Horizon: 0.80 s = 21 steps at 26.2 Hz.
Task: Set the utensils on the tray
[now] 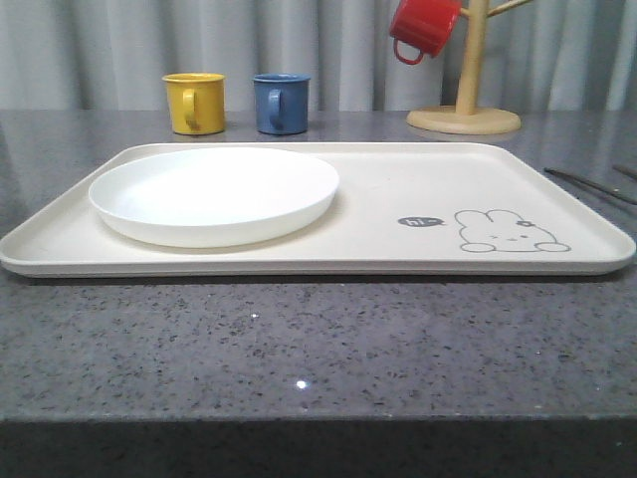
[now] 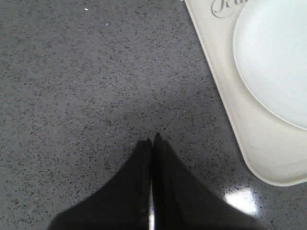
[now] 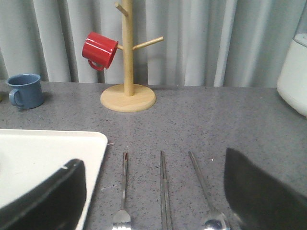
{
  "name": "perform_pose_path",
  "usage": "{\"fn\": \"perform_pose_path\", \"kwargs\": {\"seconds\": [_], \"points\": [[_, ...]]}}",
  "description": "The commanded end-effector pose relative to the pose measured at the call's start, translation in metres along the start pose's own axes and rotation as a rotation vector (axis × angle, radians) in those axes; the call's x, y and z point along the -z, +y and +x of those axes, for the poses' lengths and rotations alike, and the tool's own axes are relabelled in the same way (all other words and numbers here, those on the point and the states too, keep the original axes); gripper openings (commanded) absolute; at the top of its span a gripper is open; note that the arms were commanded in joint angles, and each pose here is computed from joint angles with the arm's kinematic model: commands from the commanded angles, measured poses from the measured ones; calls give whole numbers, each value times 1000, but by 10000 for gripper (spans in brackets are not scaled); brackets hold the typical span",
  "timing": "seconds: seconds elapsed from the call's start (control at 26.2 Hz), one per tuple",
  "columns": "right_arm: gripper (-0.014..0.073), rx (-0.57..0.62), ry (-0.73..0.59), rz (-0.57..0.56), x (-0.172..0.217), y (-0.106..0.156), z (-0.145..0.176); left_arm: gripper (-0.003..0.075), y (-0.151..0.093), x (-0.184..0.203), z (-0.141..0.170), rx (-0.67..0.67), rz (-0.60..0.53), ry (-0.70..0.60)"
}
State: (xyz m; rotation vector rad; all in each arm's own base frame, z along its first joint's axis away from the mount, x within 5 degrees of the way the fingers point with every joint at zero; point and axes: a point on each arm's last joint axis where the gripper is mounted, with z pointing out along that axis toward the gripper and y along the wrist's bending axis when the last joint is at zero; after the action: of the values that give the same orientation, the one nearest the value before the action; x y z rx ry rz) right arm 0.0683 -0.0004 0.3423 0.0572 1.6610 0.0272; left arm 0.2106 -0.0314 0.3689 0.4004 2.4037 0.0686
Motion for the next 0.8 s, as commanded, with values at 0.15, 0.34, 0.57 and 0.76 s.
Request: {"fn": "perform_pose_path", "kwargs": {"seconds": [0.15,0.34,0.57,0.76], "points": [[610,11,-99,5,1,0,-17,-18,-7,40,57,50,-68,-442],[610,11,-99,5,1,0,-17,-18,-19,55,117,53,-104,-672],[610,11,-99,5,1,0,-17,-18,-29,65,166,60,-134,-862],[610,11,-99,5,1,0,-17,-18,-32,71,177,72,-134,-925]]}}
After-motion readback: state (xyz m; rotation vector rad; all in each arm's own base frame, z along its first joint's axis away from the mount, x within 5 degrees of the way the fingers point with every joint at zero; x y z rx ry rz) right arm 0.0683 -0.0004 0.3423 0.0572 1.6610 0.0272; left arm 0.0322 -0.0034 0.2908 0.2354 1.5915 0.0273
